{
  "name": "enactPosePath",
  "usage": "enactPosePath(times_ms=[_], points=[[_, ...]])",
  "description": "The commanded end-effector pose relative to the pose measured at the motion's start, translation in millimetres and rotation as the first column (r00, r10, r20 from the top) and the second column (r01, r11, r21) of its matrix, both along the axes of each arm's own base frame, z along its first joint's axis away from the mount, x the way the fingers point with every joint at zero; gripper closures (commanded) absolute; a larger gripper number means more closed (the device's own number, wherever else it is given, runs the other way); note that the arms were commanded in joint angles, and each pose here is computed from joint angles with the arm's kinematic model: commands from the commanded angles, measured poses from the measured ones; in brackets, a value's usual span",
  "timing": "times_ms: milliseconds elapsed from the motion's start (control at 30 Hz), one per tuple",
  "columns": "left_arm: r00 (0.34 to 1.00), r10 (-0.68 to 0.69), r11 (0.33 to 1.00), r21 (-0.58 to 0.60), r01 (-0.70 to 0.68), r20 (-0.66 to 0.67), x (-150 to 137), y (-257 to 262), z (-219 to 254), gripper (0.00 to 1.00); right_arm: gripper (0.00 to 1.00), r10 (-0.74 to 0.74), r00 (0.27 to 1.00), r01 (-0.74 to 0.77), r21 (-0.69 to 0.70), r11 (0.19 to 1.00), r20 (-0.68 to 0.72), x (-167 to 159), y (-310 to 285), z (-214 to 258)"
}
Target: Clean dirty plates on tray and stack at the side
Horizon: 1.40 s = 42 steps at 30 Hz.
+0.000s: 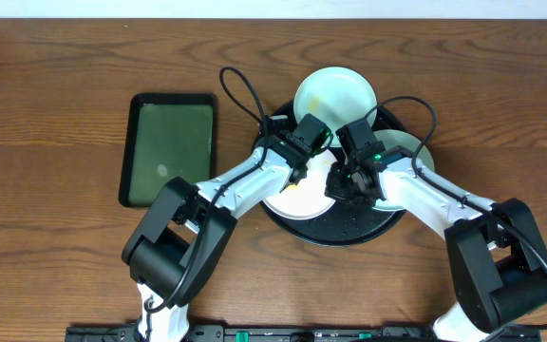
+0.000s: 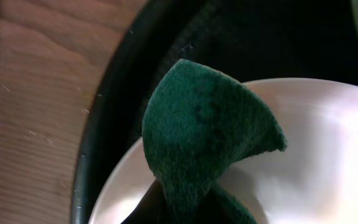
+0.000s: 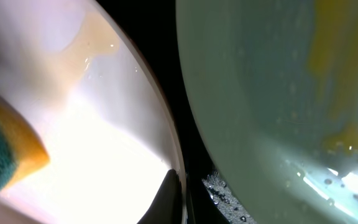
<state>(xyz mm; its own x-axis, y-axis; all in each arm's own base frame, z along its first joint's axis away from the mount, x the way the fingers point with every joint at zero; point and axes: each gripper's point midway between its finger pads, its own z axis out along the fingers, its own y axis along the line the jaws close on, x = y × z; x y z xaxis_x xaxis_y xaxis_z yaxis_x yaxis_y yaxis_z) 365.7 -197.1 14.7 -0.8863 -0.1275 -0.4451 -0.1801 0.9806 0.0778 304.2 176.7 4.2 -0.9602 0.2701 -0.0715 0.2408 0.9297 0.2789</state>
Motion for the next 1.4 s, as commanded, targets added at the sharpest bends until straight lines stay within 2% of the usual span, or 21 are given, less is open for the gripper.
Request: enactPosePath(times_ms=[0,133,200,300,367,433,500,667,900,1133,1267,1367], points=[[0.999,0.035,0.969,0.243,-0.043,0.034,5.7,54.7,-8.3,0.92,0.98,0.016,1.0,-0.018,-0.056,0.998,-0.026,-5.5,-11.7,-12.0],[0.996,0.037,0.977,0.206,-0.054,0.083,10.6,51.2,14.4,0.92,0.98,0.016,1.0,-0.018,-0.056,0.998,-0.026,-5.5,-11.7,-12.0],[0.992,0.038,0.987,0.15,-0.057,0.124,14.0,45.3,35.8,0.92,0.98,0.02,0.999,-0.022,-0.056,0.998,-0.025,-5.4,-11.6,-12.0],[0.984,0.028,1.0,-0.003,-0.028,0.178,18.2,25.7,69.5,0.92,0.99,0.021,0.999,-0.022,-0.056,0.998,-0.025,-5.3,-11.6,-12.0],[0.984,-0.004,0.983,-0.179,0.036,0.178,17.3,-1.8,87.3,0.92,0.98,0.02,1.0,-0.021,-0.056,0.998,-0.024,-5.1,-11.5,-12.0],[0.987,-0.02,0.943,-0.325,0.071,0.158,14.2,-26.7,94.8,0.92,0.99,0.02,1.0,-0.021,-0.054,0.998,-0.022,-4.6,-11.2,-11.9],[0.993,-0.004,0.905,-0.422,0.053,0.116,9.6,-41.9,92.8,0.92,0.98,0.02,1.0,-0.021,-0.053,0.998,-0.02,-4.2,-11.0,-11.7],[0.997,0.032,0.834,-0.548,-0.062,-0.065,-8.6,-64.4,62.4,0.92,0.99,0.02,1.0,-0.021,-0.054,0.998,-0.022,-4.6,-11.2,-11.8],[0.983,0.016,0.851,-0.513,-0.11,-0.184,-15.4,-69.7,3.6,0.92,0.98,0.02,1.0,-0.021,-0.055,0.998,-0.023,-4.8,-11.3,-11.9],[0.976,0.002,0.873,-0.475,-0.108,-0.219,-19.0,-66.4,-22.6,0.92,0.99,0.02,1.0,-0.021,-0.054,0.998,-0.022,-4.7,-11.2,-11.8],[0.978,0.091,0.93,-0.334,-0.15,-0.187,-15.4,-33.4,-29.3,0.92,0.98,0.021,1.0,-0.022,-0.055,0.998,-0.023,-4.8,-11.4,-11.9],[0.975,0.178,0.968,-0.154,-0.198,-0.133,-13.4,7.5,-30.8,0.92,0.98,0.023,0.999,-0.025,-0.055,0.998,-0.023,-4.9,-11.4,-11.9]])
